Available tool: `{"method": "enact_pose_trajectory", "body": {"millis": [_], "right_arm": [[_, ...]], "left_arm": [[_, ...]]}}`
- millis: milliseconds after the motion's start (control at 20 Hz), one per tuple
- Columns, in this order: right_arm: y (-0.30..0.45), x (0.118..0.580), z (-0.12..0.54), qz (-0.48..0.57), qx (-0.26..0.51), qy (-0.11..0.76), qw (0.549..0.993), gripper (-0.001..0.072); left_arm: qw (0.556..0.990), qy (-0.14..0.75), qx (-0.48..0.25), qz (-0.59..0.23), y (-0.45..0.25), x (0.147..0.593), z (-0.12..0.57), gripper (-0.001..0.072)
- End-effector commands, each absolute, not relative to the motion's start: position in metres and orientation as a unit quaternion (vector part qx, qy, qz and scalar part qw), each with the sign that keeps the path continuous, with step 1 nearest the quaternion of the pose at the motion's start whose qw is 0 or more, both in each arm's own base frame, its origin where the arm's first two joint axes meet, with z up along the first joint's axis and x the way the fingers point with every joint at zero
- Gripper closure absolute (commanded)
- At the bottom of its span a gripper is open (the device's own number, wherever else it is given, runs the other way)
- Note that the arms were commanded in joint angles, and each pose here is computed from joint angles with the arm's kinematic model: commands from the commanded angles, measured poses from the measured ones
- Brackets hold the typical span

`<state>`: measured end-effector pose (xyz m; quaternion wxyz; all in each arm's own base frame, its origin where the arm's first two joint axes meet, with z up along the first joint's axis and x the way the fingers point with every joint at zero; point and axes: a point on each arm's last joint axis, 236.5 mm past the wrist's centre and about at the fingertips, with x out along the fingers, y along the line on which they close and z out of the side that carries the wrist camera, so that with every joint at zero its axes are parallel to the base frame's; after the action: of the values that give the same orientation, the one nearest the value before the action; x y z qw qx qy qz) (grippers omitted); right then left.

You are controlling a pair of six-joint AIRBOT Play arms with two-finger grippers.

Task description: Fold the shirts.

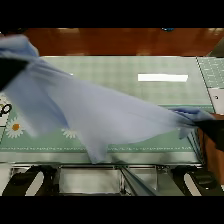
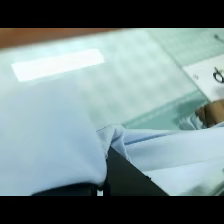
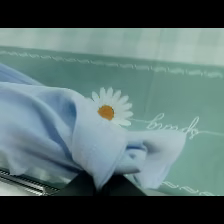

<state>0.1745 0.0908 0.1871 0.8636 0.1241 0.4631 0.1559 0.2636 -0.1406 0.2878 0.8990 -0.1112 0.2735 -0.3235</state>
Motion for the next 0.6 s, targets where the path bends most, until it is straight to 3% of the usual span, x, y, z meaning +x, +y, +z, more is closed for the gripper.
{"method": "enact_pose_trajectory", "body": {"millis": [0,350,400,450,500,550], "right_arm": [[0.094,0.203,0.118,0.142,0.156,0.510,0.834,0.0690],[0.081,0.344,0.030,0.089,0.186,0.522,0.828,0.0689],[0.079,0.368,0.020,0.081,0.196,0.516,0.830,0.0689],[0.077,0.392,0.014,0.072,0.207,0.511,0.831,0.0655],[0.076,0.416,0.012,0.065,0.228,0.506,0.829,0.0460],[0.073,0.437,0.015,0.066,0.244,0.505,0.825,0.0289]], "left_arm": [[0.861,0.378,-0.174,-0.294,-0.134,0.303,0.184,0.0689],[0.845,0.405,-0.282,-0.207,-0.111,0.416,0.081,0.0687],[0.838,0.408,-0.305,-0.197,-0.110,0.427,0.069,0.0643],[0.832,0.416,-0.318,-0.184,-0.108,0.434,0.054,0.0398],[0.825,0.428,-0.324,-0.177,-0.105,0.436,0.042,0.0206],[0.817,0.443,-0.325,-0.177,-0.100,0.434,0.034,0.0201]]}}
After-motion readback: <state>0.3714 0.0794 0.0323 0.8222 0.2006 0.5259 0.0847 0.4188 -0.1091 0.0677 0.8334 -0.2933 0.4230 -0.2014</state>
